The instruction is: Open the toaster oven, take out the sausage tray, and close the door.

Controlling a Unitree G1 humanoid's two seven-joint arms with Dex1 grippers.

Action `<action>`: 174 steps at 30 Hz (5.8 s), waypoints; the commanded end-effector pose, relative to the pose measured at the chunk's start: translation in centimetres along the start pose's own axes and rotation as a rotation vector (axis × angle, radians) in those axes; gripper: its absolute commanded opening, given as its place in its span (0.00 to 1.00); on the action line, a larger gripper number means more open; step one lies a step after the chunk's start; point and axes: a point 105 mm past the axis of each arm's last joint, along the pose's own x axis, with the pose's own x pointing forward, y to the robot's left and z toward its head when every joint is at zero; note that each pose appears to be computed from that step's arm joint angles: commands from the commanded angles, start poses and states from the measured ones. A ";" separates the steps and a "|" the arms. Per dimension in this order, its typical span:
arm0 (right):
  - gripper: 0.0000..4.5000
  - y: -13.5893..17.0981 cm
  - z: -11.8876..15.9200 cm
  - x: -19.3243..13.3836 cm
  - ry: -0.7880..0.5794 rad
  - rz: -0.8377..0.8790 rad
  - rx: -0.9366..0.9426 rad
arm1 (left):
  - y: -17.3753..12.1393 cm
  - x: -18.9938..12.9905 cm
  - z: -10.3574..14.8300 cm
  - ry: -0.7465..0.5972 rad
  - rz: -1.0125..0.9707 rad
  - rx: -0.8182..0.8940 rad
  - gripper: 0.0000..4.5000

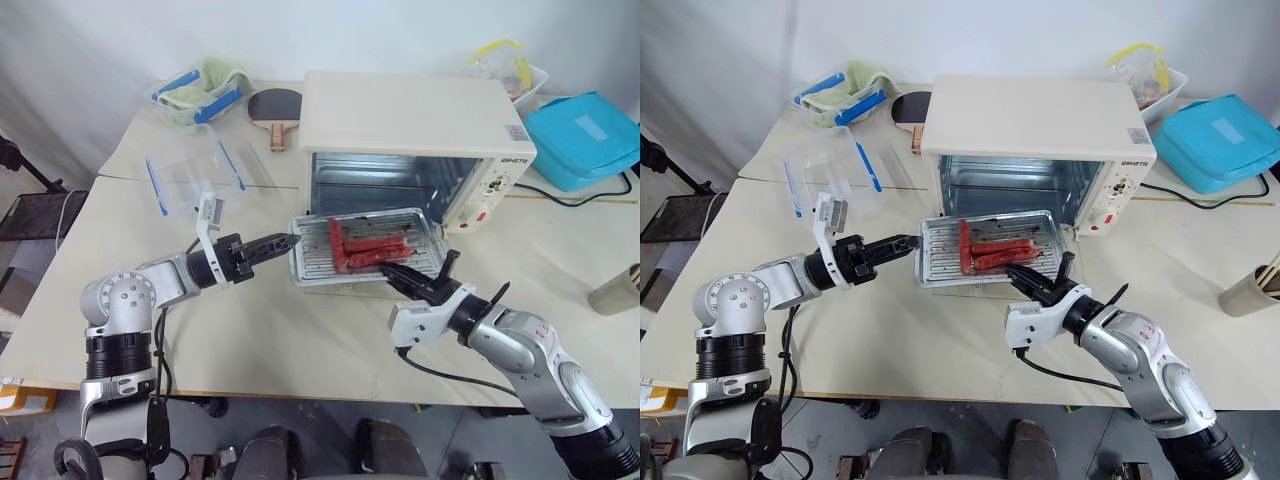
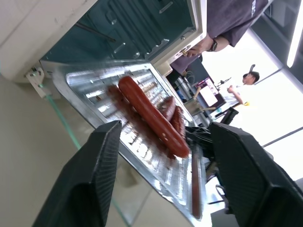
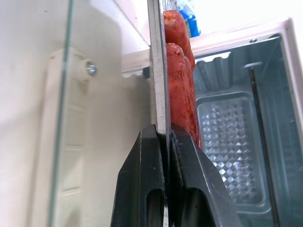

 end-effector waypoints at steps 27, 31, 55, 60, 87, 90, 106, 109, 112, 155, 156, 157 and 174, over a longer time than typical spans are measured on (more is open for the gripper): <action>0.00 -1.7 1.4 0.3 -0.102 -0.074 -0.011 | -0.8 0.6 0.7 -0.010 -0.069 -0.300 0.95; 0.00 -1.9 2.1 0.6 -0.142 -0.079 -0.016 | -0.7 1.4 0.1 0.015 -0.071 -0.340 0.95; 0.34 -1.8 2.4 0.4 -0.188 -0.067 0.165 | 0.0 0.2 -0.7 -0.071 -0.051 -0.487 0.00; 0.70 -1.8 1.5 -1.0 -0.194 -0.038 0.145 | -0.4 -2.3 -0.7 -0.166 -0.082 -0.559 0.00; 0.01 5.1 -13.0 -9.4 0.089 0.230 1.059 | -0.1 -16.3 -5.0 -0.638 0.274 -0.491 0.00; 0.01 5.7 -12.8 -8.6 0.070 0.278 1.108 | -0.2 -16.0 -5.2 -0.686 0.277 -0.488 0.00; 0.01 -3.4 -10.9 -6.6 -0.375 -0.142 1.387 | -0.2 -15.2 -5.3 -0.787 0.288 -0.507 0.00; 0.01 -6.9 -10.2 -6.8 -0.473 -0.218 1.422 | -0.2 -15.1 -5.3 -0.787 0.286 -0.507 0.00; 0.01 -9.2 -9.9 -6.7 -0.520 -0.277 1.432 | -0.2 -14.8 -5.3 -0.775 0.276 -0.506 0.00; 0.99 2.3 -3.1 -18.5 -0.022 0.066 1.216 | 3.0 6.8 -8.3 0.372 0.073 -0.483 0.00; 1.00 2.4 -3.0 -18.4 -0.021 0.063 1.219 | 3.0 7.0 -8.3 0.378 0.077 -0.476 0.07; 1.00 2.3 -3.1 -18.3 -0.019 0.054 1.220 | 2.9 7.0 -8.3 0.384 0.075 -0.467 0.14; 1.00 2.2 -4.3 -16.5 -0.060 0.085 1.210 | 3.0 -3.6 -5.3 0.321 0.148 0.090 0.99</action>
